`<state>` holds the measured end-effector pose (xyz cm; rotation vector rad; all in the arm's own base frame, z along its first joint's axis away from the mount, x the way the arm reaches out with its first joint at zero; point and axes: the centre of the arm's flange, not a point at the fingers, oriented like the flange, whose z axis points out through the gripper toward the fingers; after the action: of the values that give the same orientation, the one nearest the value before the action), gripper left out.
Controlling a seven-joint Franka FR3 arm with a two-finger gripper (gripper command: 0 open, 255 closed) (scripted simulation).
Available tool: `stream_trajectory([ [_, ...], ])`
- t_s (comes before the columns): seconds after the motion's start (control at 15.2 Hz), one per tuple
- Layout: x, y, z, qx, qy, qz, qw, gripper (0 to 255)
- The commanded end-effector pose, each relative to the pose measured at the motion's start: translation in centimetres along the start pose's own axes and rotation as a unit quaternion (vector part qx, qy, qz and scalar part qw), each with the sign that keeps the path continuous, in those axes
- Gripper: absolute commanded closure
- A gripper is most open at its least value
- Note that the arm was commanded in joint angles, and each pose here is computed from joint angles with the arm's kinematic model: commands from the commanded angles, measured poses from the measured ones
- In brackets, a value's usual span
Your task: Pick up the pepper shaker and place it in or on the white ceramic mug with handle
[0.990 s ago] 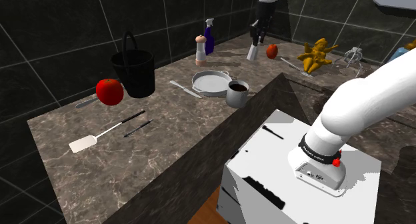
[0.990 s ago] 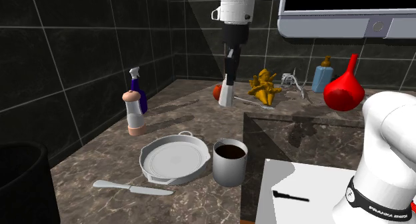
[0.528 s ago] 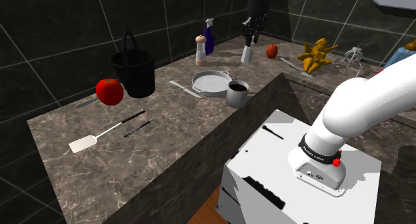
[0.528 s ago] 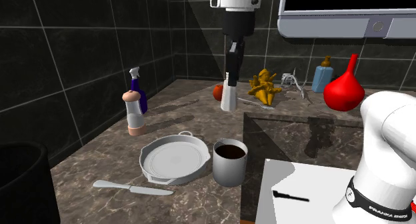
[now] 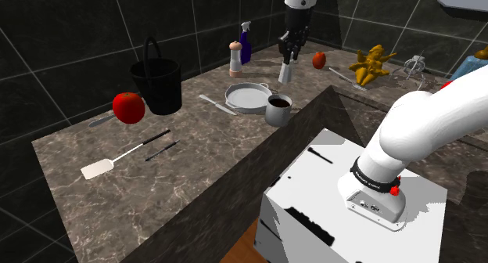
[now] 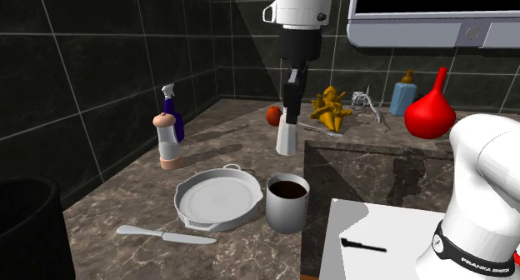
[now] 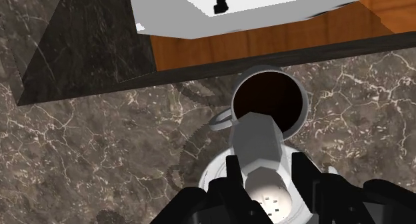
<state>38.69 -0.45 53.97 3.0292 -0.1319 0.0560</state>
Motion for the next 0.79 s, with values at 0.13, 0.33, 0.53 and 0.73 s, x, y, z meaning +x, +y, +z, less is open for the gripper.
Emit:
stream_trajectory([
  [0.13, -0.1, -0.2, 2.1, 0.0, 0.0, 0.0, 1.0, 255],
  [0.33, -0.1, -0.3, 3.7, 0.0, 0.0, 0.0, 1.0, 255],
  [0.53, -0.2, -0.5, 5.3, 0.0, 0.0, 0.0, 1.0, 255],
  [0.73, -0.3, -0.7, 6.8, 0.0, 0.0, 0.0, 1.0, 255],
])
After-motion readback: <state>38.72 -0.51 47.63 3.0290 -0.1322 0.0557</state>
